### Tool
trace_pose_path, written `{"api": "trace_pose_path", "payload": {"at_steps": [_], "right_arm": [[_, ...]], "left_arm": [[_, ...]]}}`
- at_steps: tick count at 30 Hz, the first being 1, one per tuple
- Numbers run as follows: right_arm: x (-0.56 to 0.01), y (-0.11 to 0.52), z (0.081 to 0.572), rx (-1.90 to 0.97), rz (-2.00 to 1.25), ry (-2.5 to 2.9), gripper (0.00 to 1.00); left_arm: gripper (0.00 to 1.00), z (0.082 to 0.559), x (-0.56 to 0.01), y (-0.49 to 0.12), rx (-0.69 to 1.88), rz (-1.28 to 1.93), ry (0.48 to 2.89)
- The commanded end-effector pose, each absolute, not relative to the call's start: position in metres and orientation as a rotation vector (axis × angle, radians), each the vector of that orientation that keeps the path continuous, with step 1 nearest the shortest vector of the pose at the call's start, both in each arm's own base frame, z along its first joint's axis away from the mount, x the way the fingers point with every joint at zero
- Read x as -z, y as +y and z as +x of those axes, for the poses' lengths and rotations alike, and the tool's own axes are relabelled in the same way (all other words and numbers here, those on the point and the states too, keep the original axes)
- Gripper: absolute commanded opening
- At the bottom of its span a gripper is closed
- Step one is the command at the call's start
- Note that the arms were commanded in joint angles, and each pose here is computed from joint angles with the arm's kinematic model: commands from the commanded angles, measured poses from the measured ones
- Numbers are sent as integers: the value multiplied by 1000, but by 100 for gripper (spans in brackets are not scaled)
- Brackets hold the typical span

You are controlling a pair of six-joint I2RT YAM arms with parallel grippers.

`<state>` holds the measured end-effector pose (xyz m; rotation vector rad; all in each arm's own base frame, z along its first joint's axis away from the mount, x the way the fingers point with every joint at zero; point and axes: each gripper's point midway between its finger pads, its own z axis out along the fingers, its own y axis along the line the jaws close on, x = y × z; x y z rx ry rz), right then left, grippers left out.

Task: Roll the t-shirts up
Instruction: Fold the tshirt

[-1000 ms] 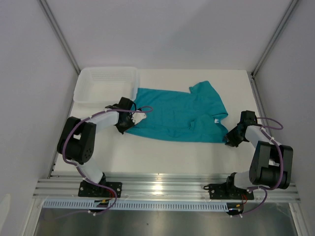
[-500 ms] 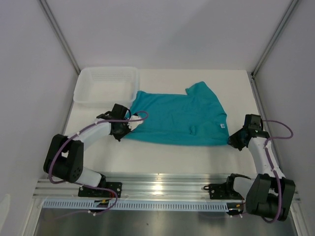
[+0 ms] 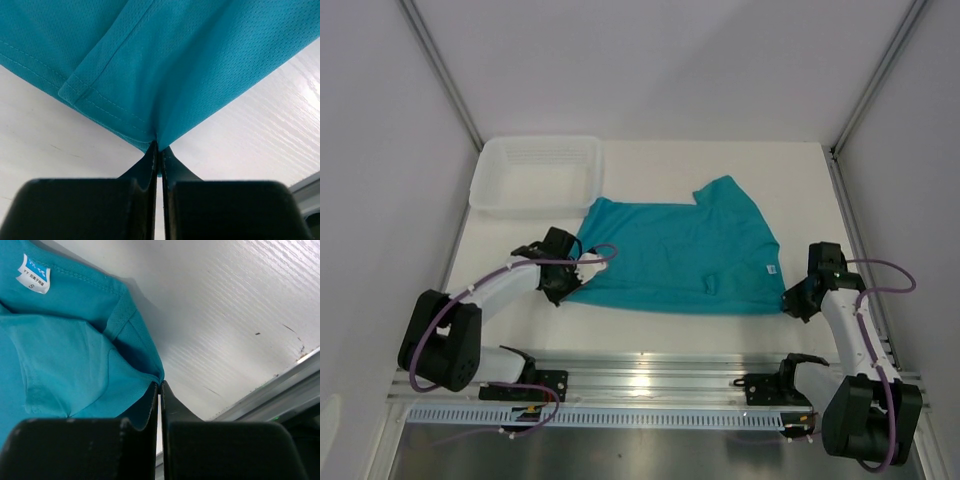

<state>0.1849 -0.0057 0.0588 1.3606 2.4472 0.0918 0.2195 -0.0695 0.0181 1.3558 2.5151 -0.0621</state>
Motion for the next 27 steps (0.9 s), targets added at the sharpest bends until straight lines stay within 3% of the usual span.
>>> {"api": "trace_pose_path", "payload": {"at_steps": [1,17,19,20,21,23,27], "right_arm": [[-63,-10,177,-10,1385,2429,0],[-88,-16,163,13,1396,2322,0],[-89,-16,163,15,1399,2317,0],[-91,-17,163,12,1400,2306,18],[-94,-18,164,11,1400,2294,33],[-99,-22,163,29,1412,2260,57],[-122,-31,169,51,1385,2181,59]], "left_arm": [[1,203,-25,-71,99,1358,2523],[1,153,-19,-69,166,1391,2588],[8,149,-18,-66,161,1393,2601],[21,147,-19,-66,170,1393,2598],[45,143,-21,-66,180,1411,2600],[55,139,-26,-67,205,1425,2587],[61,141,-59,-63,159,1425,2520]]}}
